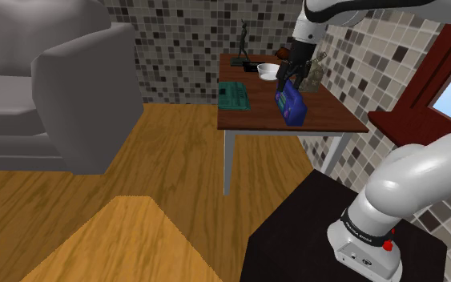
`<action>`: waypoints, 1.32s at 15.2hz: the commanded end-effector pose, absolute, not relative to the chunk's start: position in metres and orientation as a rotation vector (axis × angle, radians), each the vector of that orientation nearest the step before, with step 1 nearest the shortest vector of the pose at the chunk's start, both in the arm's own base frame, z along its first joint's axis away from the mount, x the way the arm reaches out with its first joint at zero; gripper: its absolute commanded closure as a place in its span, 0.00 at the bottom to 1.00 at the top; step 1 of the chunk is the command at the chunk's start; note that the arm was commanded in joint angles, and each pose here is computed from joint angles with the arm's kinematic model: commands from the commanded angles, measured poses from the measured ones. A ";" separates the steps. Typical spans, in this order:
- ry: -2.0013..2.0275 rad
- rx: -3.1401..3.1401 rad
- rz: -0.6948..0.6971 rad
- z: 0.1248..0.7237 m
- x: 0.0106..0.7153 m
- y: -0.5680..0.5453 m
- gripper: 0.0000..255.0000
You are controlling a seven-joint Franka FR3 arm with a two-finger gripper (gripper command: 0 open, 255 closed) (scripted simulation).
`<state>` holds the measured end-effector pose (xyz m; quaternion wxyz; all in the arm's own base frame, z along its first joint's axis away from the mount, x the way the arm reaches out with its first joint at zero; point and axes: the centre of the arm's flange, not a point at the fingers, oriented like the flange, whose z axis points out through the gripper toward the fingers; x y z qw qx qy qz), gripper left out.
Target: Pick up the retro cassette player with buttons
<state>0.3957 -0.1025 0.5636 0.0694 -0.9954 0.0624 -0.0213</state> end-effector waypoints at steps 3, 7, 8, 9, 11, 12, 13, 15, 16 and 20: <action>0.304 -2.999 -0.046 0.547 0.426 -0.143 0.00; 0.418 -2.997 -0.028 0.531 0.454 -0.184 0.00; 0.447 -2.995 -0.023 0.527 0.460 -0.194 0.00; 0.475 -2.994 -0.018 0.523 0.467 -0.205 0.00; 0.532 -2.990 -0.009 0.514 0.479 -0.227 0.00; 0.561 -2.988 -0.004 0.510 0.484 -0.238 0.00; 0.590 -2.985 0.001 0.506 0.490 -0.249 0.00; 0.647 -2.979 0.010 0.498 0.500 -0.271 0.00; 0.675 -2.976 0.015 0.494 0.505 -0.283 0.00; 0.789 -2.959 0.034 0.478 0.521 -0.330 0.00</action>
